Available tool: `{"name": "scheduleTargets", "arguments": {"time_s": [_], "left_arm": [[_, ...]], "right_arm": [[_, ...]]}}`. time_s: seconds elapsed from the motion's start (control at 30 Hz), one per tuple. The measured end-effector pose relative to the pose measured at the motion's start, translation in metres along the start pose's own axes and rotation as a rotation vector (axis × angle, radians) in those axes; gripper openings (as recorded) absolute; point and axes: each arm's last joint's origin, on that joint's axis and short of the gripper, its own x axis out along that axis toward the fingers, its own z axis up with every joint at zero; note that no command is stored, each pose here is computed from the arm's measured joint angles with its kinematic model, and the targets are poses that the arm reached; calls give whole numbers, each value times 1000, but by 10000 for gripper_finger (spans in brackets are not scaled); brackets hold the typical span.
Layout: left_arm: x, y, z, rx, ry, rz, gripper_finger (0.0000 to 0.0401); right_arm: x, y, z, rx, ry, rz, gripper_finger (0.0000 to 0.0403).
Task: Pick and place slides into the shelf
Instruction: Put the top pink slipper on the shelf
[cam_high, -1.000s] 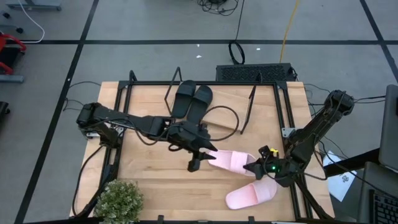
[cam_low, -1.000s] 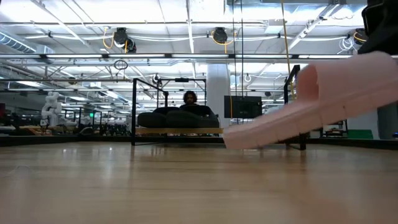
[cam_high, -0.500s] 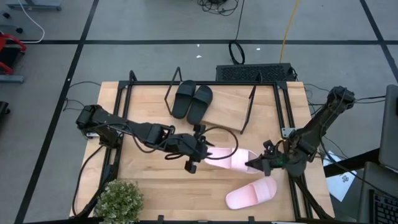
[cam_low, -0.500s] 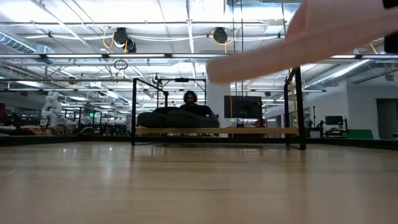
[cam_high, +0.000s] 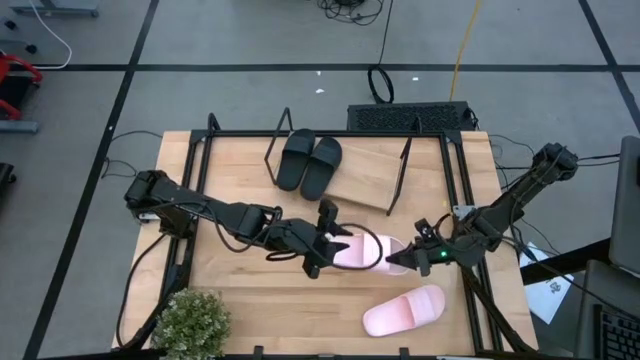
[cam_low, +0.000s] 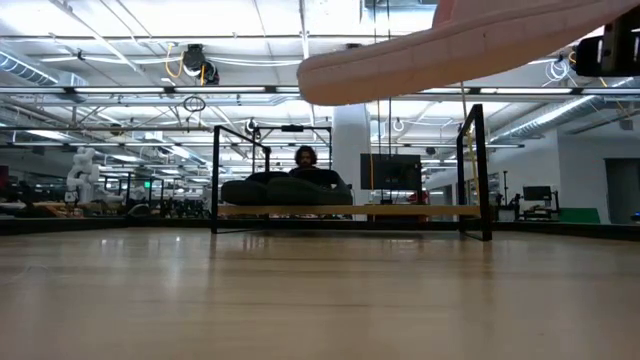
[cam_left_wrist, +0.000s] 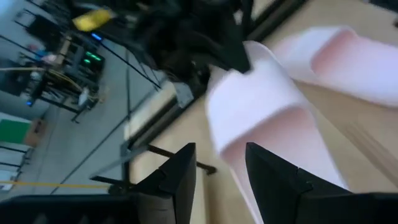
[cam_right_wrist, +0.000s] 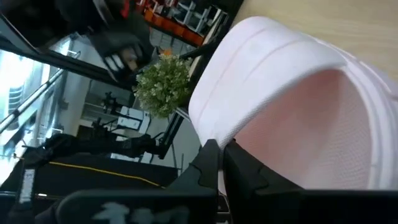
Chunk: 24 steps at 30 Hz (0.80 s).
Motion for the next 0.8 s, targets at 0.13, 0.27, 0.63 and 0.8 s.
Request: {"name": "scheduleTargets", "arguments": {"time_s": [0.13, 0.27, 0.63, 0.8], "left_arm": [[11, -9, 0, 42, 8, -6, 147], [22, -21, -1, 122, 33, 7, 147], [25, -22, 3, 167, 68, 129, 147], [25, -23, 4, 176, 51, 113, 147]], "right_arm": [[4, 5, 7, 8, 3, 54, 0], [6, 10, 14, 14, -12, 112, 0], [9, 11, 19, 21, 11, 145, 0], [9, 11, 20, 25, 6, 144, 0]]}}
